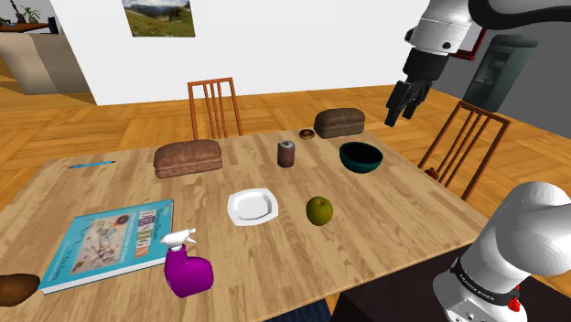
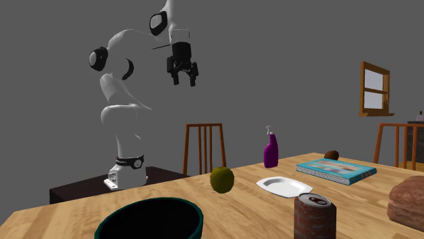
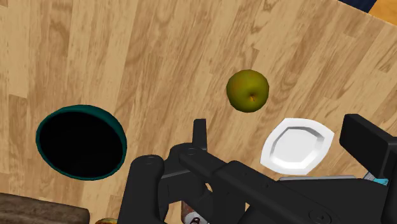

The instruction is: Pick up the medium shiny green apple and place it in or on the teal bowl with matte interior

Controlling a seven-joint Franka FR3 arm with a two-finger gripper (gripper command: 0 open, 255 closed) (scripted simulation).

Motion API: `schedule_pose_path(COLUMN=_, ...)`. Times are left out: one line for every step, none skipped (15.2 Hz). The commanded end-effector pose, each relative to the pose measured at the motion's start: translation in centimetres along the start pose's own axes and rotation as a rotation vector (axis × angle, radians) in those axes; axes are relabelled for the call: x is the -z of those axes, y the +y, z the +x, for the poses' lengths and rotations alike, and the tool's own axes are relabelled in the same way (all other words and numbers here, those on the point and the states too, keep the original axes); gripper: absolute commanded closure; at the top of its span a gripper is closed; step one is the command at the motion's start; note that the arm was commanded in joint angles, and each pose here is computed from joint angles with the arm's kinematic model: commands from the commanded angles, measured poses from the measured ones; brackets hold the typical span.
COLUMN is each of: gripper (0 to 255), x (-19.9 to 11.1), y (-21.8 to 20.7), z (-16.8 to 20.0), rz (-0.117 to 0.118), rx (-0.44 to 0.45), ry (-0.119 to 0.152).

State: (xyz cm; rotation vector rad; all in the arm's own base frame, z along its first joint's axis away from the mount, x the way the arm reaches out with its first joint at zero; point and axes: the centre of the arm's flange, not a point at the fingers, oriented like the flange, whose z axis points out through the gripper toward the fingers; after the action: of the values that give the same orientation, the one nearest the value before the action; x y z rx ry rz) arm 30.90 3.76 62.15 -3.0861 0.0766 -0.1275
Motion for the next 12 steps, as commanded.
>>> schedule_pose_path(gripper=0, x=0.0, y=0.0, z=0.0, rz=0.000, rx=0.000, ry=0.000)
schedule_pose_path(gripper=0, x=-1.2, y=-0.2, z=0.4, rz=0.001, rx=0.003, ry=0.000)
schedule_pose_path(gripper=0, x=-2.5, y=-0.4, z=0.9, rz=0.002, rx=0.007, ry=-0.001)
schedule_pose_path(gripper=0, x=-3.7, y=-0.6, z=1.3, rz=0.002, rx=0.010, ry=-0.001)
schedule_pose_path(gripper=0, x=-4.9, y=-0.9, z=1.8, rz=0.003, rx=0.013, ry=-0.002)
schedule_pose_path(gripper=0, x=-6.1, y=-1.1, z=2.2, rz=0.004, rx=0.016, ry=-0.002)
schedule_pose_path(gripper=0, x=-7.4, y=-1.3, z=2.6, rz=0.005, rx=0.020, ry=-0.003)
schedule_pose_path(gripper=0, x=-8.6, y=-1.5, z=3.1, rz=0.006, rx=0.023, ry=-0.003)
schedule_pose_path(gripper=0, x=-9.8, y=-1.8, z=3.5, rz=0.007, rx=0.026, ry=-0.003)
schedule_pose_path(gripper=0, x=-11.0, y=-2.0, z=3.9, rz=0.007, rx=0.029, ry=-0.004)
schedule_pose_path(gripper=0, x=-12.3, y=-2.2, z=4.4, rz=0.008, rx=0.033, ry=-0.004)
schedule_pose_path(gripper=0, x=-13.5, y=-2.5, z=4.8, rz=0.009, rx=0.036, ry=-0.005)
